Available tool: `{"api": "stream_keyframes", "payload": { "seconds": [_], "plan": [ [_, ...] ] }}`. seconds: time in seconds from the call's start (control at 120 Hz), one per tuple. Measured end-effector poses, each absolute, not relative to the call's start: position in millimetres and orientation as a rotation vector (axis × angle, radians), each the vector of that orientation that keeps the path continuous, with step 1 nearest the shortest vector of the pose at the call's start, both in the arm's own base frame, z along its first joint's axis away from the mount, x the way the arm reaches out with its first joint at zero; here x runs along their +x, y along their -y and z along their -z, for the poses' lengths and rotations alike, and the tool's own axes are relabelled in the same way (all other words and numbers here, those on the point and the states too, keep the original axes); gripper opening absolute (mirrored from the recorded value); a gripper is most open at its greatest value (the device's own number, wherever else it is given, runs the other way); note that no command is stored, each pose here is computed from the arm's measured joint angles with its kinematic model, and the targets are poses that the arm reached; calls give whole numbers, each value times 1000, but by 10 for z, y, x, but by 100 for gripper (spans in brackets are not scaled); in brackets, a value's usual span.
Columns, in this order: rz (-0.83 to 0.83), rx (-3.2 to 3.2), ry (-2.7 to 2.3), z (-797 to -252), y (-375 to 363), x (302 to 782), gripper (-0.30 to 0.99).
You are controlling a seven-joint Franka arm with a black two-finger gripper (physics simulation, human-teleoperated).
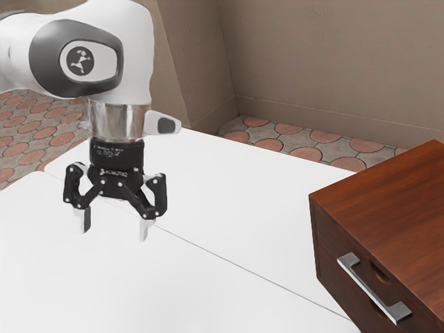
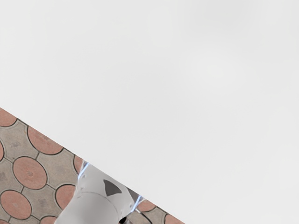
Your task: Pull the drawer handle with one arm to open the drawer
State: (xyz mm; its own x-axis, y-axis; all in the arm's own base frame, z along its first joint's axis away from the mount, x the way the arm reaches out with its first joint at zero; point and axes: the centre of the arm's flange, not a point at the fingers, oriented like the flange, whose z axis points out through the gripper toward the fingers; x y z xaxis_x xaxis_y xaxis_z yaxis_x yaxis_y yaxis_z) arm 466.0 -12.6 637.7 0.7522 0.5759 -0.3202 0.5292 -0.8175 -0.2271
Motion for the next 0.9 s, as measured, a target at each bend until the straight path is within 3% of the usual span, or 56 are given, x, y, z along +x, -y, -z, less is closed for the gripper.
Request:
{"api": "stream_keyframes", "payload": {
  "seconds": [0.117,0.283,0.542,0.658,0.9],
  "plan": [
    [-345,-2794,1188,-6498,132,4811,69],
    [-186,-2763,1419,-6791,470,4712,69],
    [-168,-2707,1600,-6945,784,4551,69],
    [-214,-2765,1672,-6478,680,4121,69],
    [-80,-2860,1808,-6141,1078,4190,69]
  ]
}}
